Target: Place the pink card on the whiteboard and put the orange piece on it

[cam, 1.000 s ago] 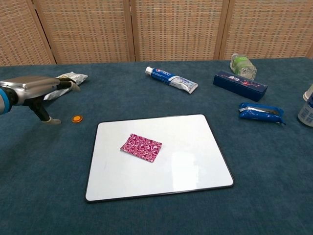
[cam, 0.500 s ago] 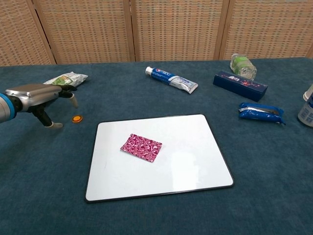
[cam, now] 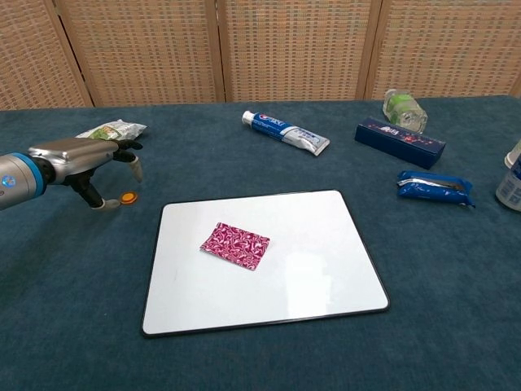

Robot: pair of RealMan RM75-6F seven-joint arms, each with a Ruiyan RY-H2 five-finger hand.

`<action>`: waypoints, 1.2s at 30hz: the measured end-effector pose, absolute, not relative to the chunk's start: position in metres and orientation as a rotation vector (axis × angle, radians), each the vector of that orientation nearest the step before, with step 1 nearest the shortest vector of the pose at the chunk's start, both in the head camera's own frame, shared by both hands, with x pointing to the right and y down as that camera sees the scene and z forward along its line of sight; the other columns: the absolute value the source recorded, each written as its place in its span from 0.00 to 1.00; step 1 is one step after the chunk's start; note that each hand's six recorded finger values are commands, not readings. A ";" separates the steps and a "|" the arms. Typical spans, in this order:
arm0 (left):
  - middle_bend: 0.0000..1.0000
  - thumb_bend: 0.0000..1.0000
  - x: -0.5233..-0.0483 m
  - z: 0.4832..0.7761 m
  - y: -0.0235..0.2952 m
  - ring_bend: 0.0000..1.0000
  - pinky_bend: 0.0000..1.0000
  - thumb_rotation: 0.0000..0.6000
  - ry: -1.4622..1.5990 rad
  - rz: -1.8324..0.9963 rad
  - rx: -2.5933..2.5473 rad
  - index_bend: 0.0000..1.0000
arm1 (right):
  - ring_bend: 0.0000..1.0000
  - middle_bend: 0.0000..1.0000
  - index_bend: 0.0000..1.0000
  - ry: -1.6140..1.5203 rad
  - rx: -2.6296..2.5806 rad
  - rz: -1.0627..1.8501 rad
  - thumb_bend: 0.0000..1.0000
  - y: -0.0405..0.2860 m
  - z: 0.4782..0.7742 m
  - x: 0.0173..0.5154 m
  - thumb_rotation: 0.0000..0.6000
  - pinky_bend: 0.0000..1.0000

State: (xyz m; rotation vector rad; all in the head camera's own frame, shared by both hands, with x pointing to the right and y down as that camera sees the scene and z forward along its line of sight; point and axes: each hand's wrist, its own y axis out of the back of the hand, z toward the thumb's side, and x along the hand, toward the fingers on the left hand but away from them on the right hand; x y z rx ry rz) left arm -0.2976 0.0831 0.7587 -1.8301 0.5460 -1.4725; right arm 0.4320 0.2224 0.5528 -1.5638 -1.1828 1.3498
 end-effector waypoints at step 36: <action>0.00 0.37 -0.296 0.762 0.076 0.00 0.00 1.00 0.586 -1.493 -1.812 0.55 | 0.00 0.00 0.00 -1.192 -1.579 1.366 0.00 0.223 0.554 0.433 1.00 0.00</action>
